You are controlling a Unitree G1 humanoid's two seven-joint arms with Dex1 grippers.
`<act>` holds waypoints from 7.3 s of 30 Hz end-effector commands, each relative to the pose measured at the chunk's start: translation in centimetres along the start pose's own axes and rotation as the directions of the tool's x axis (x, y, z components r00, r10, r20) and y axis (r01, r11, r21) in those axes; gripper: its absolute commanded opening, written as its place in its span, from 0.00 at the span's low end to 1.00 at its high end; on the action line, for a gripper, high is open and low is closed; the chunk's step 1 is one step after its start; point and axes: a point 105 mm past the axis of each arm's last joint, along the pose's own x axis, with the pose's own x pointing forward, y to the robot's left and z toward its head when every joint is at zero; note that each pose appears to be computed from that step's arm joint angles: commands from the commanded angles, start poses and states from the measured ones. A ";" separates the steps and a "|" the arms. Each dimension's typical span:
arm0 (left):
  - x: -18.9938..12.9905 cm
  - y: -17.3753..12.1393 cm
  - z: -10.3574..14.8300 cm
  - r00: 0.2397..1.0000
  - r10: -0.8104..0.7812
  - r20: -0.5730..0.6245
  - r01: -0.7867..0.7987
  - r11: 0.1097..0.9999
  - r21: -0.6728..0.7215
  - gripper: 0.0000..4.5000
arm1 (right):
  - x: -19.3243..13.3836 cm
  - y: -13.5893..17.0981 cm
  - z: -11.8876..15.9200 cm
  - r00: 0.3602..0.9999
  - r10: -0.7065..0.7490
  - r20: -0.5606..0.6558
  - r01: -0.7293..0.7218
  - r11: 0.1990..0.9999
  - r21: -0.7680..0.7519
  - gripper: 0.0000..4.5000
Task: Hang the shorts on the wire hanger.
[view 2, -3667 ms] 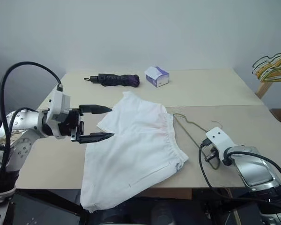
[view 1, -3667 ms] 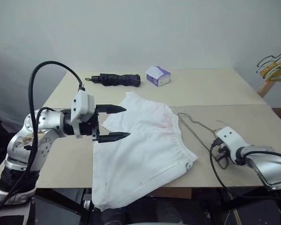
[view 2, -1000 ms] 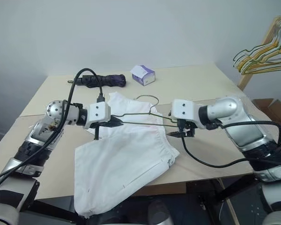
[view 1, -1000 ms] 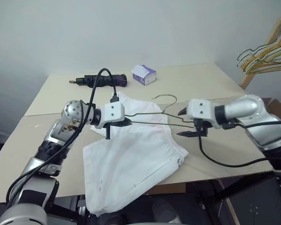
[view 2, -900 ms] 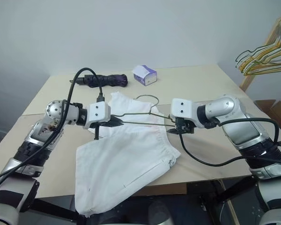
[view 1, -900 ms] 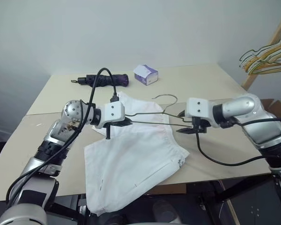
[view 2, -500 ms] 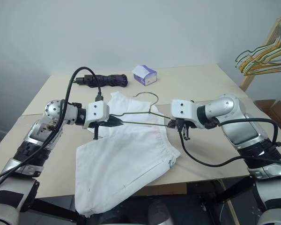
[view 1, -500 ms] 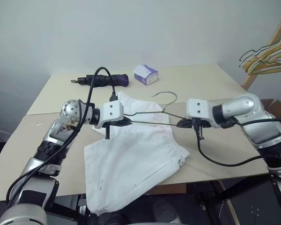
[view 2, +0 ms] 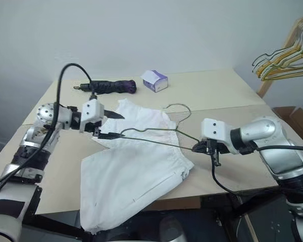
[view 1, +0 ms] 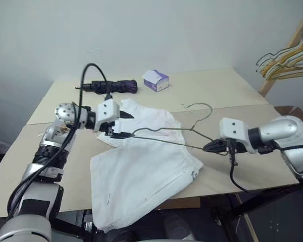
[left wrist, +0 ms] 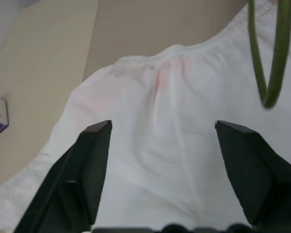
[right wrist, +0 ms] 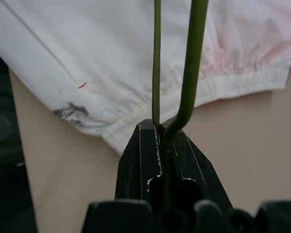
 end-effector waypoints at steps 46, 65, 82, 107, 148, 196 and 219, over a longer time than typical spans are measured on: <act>-3.9 -6.8 4.6 0.986 0.013 0.166 0.007 0.993 -0.116 0.99 | -2.4 1.1 -10.8 0.999 -0.027 0.025 -0.013 0.388 0.922 0.00; -4.1 -7.2 4.6 0.987 0.003 0.160 0.017 0.993 -0.118 0.99 | -3.7 1.5 -8.8 0.983 0.047 0.175 -0.179 0.409 0.895 0.00; -3.8 -7.2 4.8 0.987 0.003 0.161 0.014 0.994 -0.104 0.99 | -0.1 -2.3 -9.3 0.996 0.042 0.073 -0.084 0.464 0.882 0.00; -4.3 -7.6 4.8 0.989 0.044 0.143 -0.029 0.994 -0.103 0.99 | 1.6 -3.6 -8.3 0.973 0.229 0.020 -0.147 0.552 0.820 0.00; -4.0 -3.8 5.2 0.987 0.060 0.151 -0.061 0.998 0.007 0.99 | -2.2 -8.2 3.4 0.901 -0.433 -0.023 0.434 0.901 0.027 0.00; 4.9 -0.3 4.4 0.974 -0.226 -0.010 0.213 0.903 0.373 0.00 | -1.1 -0.1 6.9 0.986 -0.115 -0.117 0.096 0.983 -0.157 0.00; 2.8 0.2 3.5 0.991 -0.092 0.101 0.081 0.991 0.107 0.00 | -6.6 -2.3 -2.9 0.900 -0.425 -0.098 0.431 0.832 0.350 0.99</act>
